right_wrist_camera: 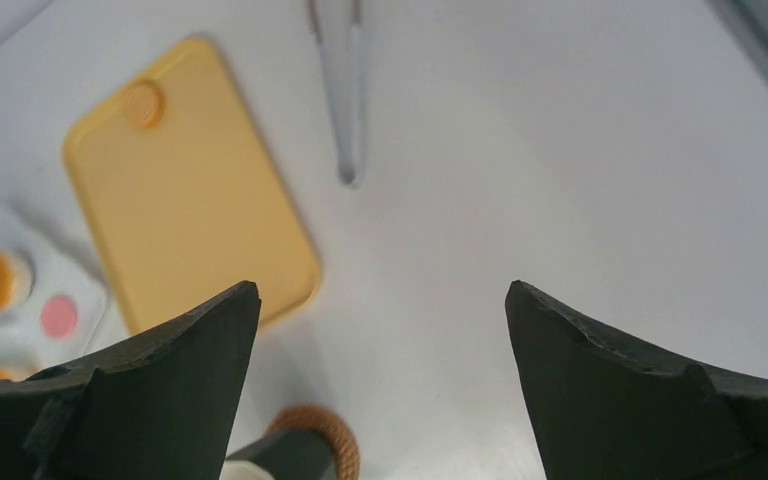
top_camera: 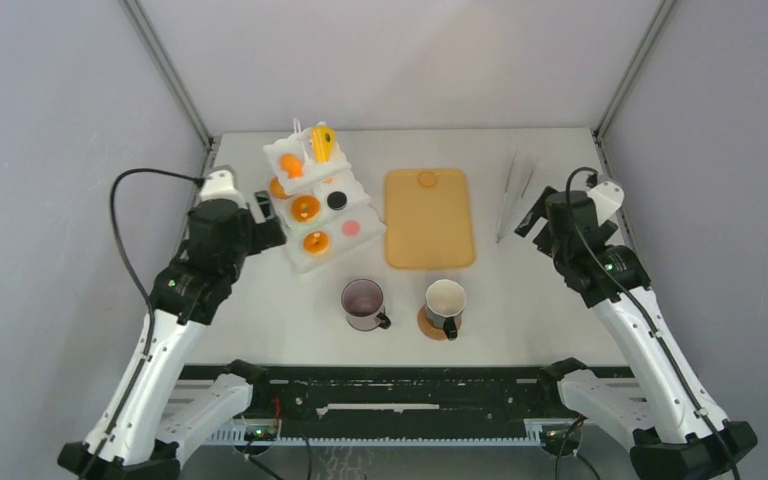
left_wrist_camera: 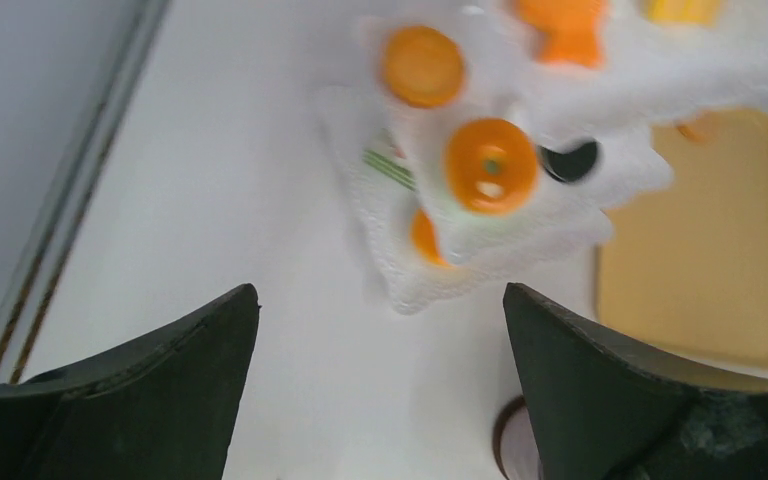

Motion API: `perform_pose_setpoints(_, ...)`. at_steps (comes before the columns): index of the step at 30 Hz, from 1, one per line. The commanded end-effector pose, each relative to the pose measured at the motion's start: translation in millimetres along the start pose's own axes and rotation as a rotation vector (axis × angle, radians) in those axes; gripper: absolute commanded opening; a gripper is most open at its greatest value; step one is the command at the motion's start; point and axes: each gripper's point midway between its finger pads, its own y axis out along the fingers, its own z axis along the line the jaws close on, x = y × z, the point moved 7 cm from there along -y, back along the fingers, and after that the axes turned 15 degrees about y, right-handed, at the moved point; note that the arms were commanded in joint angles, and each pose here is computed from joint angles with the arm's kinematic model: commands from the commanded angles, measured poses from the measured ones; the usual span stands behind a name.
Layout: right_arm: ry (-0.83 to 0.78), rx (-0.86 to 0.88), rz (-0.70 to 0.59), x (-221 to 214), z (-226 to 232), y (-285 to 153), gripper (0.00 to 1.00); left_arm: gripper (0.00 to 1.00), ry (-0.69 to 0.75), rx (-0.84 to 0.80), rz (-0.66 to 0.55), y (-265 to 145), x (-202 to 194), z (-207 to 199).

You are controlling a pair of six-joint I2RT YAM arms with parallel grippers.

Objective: Serve the afternoon tea

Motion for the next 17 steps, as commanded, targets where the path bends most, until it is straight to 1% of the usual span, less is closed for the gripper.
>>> perform_pose_setpoints(1,0.025,-0.029,-0.096,34,-6,4,1.0,0.98,-0.097,0.2,0.004,-13,12,46)
perform_pose_setpoints(3,0.038,-0.07,-0.112,40,-15,6,1.0,0.99,-0.162,0.294,0.018,-15,8,57)
perform_pose_setpoints(6,0.057,-0.131,-0.123,45,-28,8,1.0,1.0,-0.2,0.348,0.004,-19,5,62)
perform_pose_setpoints(10,0.06,-0.162,-0.12,46,-34,11,1.0,1.0,-0.242,0.415,-0.027,-24,3,69)
perform_pose_setpoints(13,0.062,-0.168,-0.106,44,-35,14,1.0,0.99,-0.268,0.416,-0.057,-27,2,69)
perform_pose_setpoints(17,0.067,-0.159,-0.089,42,-33,16,1.0,1.0,-0.272,0.393,-0.06,-25,1,67)
